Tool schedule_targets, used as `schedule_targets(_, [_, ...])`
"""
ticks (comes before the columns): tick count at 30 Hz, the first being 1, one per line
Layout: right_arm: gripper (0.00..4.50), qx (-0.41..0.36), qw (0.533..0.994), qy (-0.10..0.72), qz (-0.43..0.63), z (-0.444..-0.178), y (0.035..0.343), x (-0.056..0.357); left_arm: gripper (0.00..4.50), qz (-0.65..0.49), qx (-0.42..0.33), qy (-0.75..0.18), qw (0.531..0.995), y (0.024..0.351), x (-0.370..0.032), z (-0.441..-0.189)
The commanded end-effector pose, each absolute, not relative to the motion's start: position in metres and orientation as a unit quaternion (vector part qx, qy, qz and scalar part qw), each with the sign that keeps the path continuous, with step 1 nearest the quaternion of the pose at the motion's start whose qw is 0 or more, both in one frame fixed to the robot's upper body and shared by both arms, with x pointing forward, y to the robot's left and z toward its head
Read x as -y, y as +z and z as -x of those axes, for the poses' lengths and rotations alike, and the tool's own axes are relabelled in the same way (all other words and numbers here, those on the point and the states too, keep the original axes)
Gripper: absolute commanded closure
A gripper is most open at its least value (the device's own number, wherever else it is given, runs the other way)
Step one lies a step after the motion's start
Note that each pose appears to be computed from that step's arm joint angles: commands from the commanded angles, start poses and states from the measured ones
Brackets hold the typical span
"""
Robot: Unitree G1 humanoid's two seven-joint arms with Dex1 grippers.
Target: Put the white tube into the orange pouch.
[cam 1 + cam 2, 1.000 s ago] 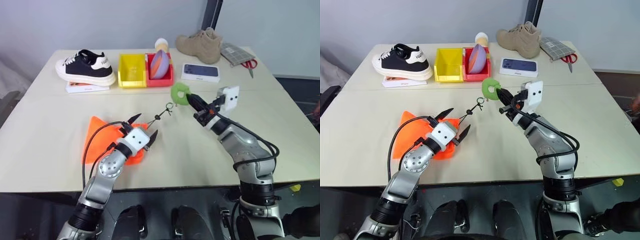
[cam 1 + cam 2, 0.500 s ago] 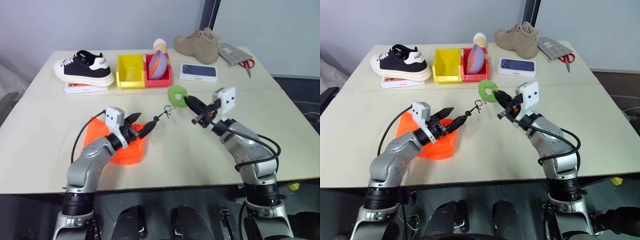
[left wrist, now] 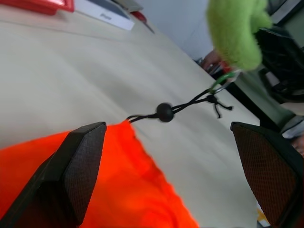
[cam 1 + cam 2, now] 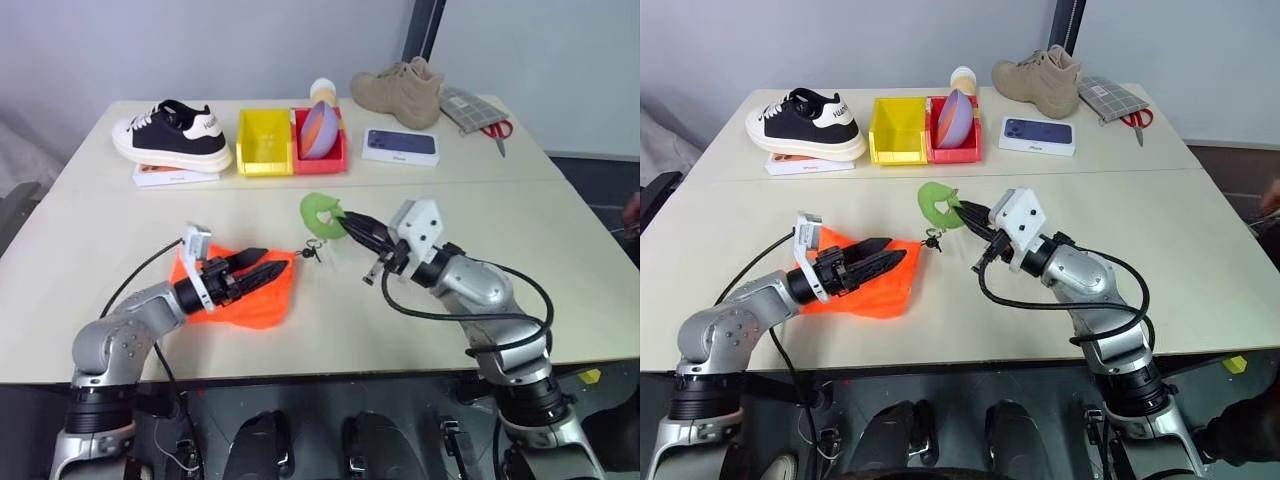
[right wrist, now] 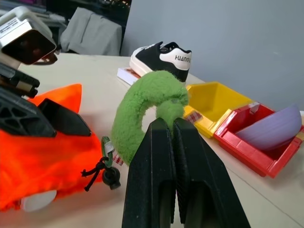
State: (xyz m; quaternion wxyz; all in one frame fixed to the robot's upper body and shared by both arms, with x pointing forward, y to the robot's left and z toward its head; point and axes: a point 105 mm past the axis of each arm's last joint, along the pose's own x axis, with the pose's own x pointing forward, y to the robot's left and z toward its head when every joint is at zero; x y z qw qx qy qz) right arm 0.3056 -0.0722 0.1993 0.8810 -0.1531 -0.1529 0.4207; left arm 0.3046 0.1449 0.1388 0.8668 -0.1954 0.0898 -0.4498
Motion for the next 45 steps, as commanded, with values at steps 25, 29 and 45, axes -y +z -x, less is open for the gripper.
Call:
schedule_targets(25, [4.50, 0.176, 0.908, 0.378, -0.034, -0.316, 0.226, 0.093, 0.05, -0.275, 0.172, -0.242, 0.914, 0.149, -0.076, -0.327])
schedule_targets(29, [4.50, 0.174, 0.906, 0.381, -0.061, -0.318, 0.227, 0.092, 0.05, -0.298, 0.188, -0.212, 0.911, 0.149, -0.074, -0.327])
schedule_targets(45, [4.50, 0.163, 0.903, 0.390, -0.077, -0.317, 0.227, 0.088, 0.05, -0.305, 0.231, -0.182, 0.906, 0.149, -0.061, -0.325])
